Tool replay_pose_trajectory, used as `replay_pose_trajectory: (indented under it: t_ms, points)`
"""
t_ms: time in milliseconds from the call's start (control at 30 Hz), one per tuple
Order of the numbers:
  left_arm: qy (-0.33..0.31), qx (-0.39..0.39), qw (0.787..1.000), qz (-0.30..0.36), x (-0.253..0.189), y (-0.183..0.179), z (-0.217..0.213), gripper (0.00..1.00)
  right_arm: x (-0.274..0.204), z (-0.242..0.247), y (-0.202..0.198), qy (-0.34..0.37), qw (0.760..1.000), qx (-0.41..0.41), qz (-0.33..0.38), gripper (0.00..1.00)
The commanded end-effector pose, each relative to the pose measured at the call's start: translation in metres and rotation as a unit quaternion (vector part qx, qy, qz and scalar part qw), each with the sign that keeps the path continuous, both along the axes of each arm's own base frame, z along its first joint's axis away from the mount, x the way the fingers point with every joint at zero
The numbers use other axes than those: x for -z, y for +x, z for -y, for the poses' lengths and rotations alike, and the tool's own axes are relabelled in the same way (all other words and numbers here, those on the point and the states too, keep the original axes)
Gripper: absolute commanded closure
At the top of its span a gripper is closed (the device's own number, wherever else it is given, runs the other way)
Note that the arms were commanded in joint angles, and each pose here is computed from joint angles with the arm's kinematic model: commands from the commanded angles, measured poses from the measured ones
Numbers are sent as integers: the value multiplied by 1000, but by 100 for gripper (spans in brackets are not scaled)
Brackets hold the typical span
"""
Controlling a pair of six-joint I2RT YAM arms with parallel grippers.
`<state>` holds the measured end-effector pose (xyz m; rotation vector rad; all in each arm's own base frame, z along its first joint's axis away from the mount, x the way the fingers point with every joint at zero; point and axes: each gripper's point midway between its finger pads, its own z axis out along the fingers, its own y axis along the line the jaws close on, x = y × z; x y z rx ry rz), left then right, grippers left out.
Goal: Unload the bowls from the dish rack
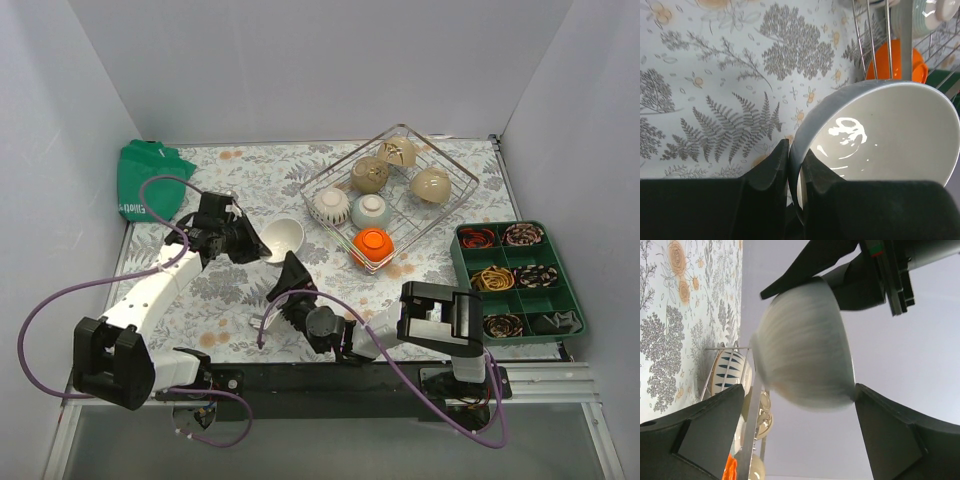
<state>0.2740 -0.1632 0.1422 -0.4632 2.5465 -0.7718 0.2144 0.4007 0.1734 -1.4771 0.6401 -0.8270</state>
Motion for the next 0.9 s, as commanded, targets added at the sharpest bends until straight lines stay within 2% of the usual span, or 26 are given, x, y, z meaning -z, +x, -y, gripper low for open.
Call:
replay_pose_trajectory:
  t_ms: [0,200,267,300,367,433,500,533,600,667,700,767,800,867]
  points:
    - [40,-46,993,98,-44,40,-18,100,-77,34,0,268,963,10,0,1]
    - [124,-126,975,136,-48,72,-58,100,-66,44,0,278,960,22,-34,1]
    - [142,-146,969,139,-43,81,-70,100,-60,45,1,292,954,25,-60,1]
    - [149,-154,967,140,-41,84,-76,100,-54,45,2,274,958,32,-75,1]
    - [164,-184,958,145,-38,95,-96,100,-44,42,2,291,949,32,-118,1]
    - [173,-204,953,144,-28,104,-110,100,-34,42,1,271,949,40,-154,1]
    - [183,-229,947,134,-15,111,-130,100,-29,42,0,299,931,40,-204,1]
    - [182,-239,943,142,-15,118,-136,100,-19,42,-1,273,934,48,-223,1]
    - [189,-258,937,140,-7,125,-151,100,-18,44,-1,304,914,51,-263,1]
    - [192,-267,935,131,8,132,-160,100,-5,50,1,280,912,70,-290,1]
    - [193,-269,935,127,14,134,-163,100,-4,51,0,294,900,72,-314,2]
    - [191,-269,938,109,31,141,-168,100,7,61,3,279,892,96,-341,1]
    - [188,-268,939,104,36,143,-169,100,5,61,0,299,877,92,-365,1]
    - [184,-258,943,97,47,149,-167,100,7,70,5,309,863,105,-386,2]
